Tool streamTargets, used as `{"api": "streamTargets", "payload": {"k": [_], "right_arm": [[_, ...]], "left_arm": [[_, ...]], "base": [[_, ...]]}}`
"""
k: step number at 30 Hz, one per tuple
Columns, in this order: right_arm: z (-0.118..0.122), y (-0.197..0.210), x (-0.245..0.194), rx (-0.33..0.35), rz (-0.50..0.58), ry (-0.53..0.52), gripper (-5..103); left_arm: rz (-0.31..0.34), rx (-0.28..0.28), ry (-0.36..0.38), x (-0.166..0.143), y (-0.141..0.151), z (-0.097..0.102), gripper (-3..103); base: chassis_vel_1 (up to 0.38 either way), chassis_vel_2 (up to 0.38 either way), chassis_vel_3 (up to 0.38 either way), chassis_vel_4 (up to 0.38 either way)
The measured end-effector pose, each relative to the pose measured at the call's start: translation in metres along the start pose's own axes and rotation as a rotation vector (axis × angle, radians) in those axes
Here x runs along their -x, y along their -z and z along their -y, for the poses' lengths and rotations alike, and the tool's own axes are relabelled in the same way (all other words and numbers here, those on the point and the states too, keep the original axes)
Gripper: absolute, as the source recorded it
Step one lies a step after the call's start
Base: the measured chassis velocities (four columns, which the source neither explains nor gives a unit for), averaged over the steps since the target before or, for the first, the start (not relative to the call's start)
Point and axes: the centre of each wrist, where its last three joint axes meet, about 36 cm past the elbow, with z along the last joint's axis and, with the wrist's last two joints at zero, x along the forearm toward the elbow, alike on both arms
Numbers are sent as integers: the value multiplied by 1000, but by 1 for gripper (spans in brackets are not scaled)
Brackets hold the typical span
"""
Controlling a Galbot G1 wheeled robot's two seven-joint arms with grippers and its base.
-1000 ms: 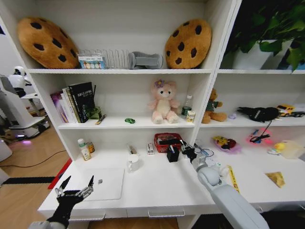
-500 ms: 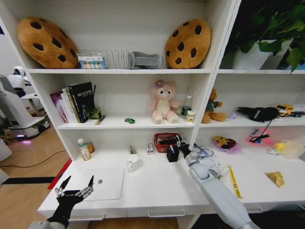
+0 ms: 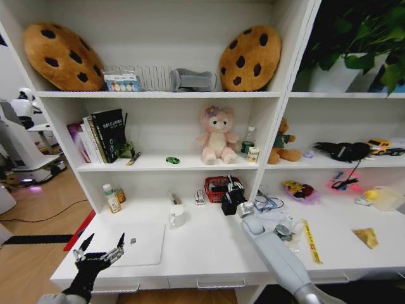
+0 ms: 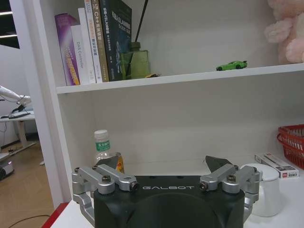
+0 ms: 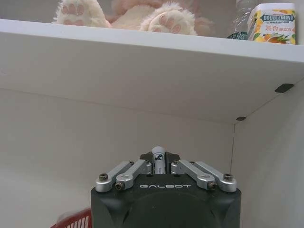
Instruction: Organize the objects on the table.
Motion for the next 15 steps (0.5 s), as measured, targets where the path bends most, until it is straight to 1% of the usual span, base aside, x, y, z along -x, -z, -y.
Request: {"api": "streamTargets", "payload": {"k": [8, 15], "right_arm": [[-1, -10, 5, -21, 5, 3, 13], [-2, -12, 6, -26, 0, 5, 13]], "left_arm": [[0, 0, 0, 0, 0, 0, 100], [0, 0, 0, 0, 0, 0, 100]], "base": [[0, 0, 0, 0], [0, 0, 0, 0]]}}
